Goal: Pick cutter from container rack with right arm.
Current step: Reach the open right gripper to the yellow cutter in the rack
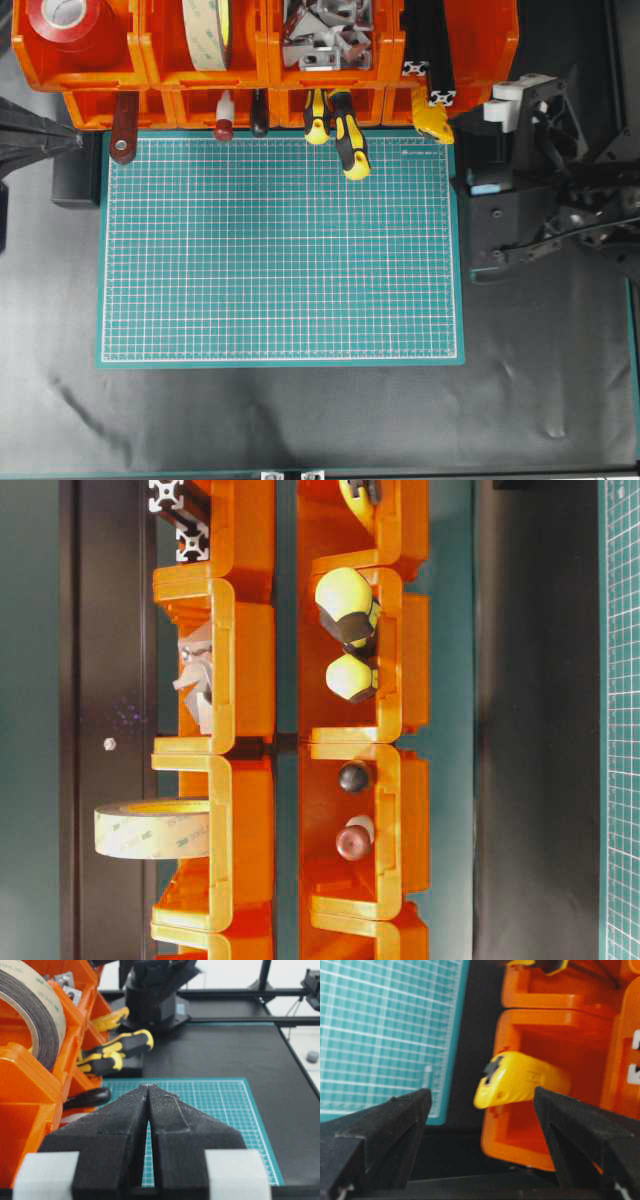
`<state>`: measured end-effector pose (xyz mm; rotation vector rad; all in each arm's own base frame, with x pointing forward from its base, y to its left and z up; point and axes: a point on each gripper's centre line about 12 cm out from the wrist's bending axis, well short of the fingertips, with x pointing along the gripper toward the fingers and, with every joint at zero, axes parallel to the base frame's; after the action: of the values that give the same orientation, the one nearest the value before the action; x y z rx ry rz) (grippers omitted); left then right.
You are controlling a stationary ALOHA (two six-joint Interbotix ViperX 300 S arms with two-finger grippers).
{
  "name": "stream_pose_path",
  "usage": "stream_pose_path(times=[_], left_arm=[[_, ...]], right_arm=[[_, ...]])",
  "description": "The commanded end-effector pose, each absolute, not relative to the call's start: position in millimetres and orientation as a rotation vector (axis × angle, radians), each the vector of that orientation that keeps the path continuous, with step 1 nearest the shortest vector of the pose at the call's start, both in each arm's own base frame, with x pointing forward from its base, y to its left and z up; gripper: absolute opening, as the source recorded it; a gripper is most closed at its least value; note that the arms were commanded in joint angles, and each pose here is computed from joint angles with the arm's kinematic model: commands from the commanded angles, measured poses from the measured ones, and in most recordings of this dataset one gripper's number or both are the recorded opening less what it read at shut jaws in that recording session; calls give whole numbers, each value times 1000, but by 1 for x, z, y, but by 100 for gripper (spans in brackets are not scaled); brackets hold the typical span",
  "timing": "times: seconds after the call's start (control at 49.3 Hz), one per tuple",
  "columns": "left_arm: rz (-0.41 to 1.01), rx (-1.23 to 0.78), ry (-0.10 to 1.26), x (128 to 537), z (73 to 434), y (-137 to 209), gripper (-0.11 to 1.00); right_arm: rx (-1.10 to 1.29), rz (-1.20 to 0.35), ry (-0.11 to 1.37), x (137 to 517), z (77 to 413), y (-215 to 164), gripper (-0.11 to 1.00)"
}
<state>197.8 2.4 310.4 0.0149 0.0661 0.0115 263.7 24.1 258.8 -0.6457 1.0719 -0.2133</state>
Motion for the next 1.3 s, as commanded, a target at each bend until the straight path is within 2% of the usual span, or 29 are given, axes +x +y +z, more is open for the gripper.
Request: stream_pose_path(times=[0.0, 0.325, 0.568, 0.994, 1.136, 1.278], left_arm=[[13, 17, 49, 199, 317, 3, 0], [13, 15, 40, 197, 319, 3, 0], [13, 15, 38, 195, 318, 3, 0], [13, 14, 40, 194, 316, 3, 0], [13, 15, 37, 193, 316, 3, 0], [13, 15, 38, 193, 316, 3, 0]], right_arm=[[-683, -265, 1045, 268, 258, 21, 80], [-731, -474, 965, 273, 238, 19, 80], [-730, -516, 944, 275, 229, 19, 78], [-733, -561, 992, 274, 219, 5, 76], [-716, -552, 988, 275, 218, 4, 69], [-671, -531, 968, 277, 214, 7, 53]])
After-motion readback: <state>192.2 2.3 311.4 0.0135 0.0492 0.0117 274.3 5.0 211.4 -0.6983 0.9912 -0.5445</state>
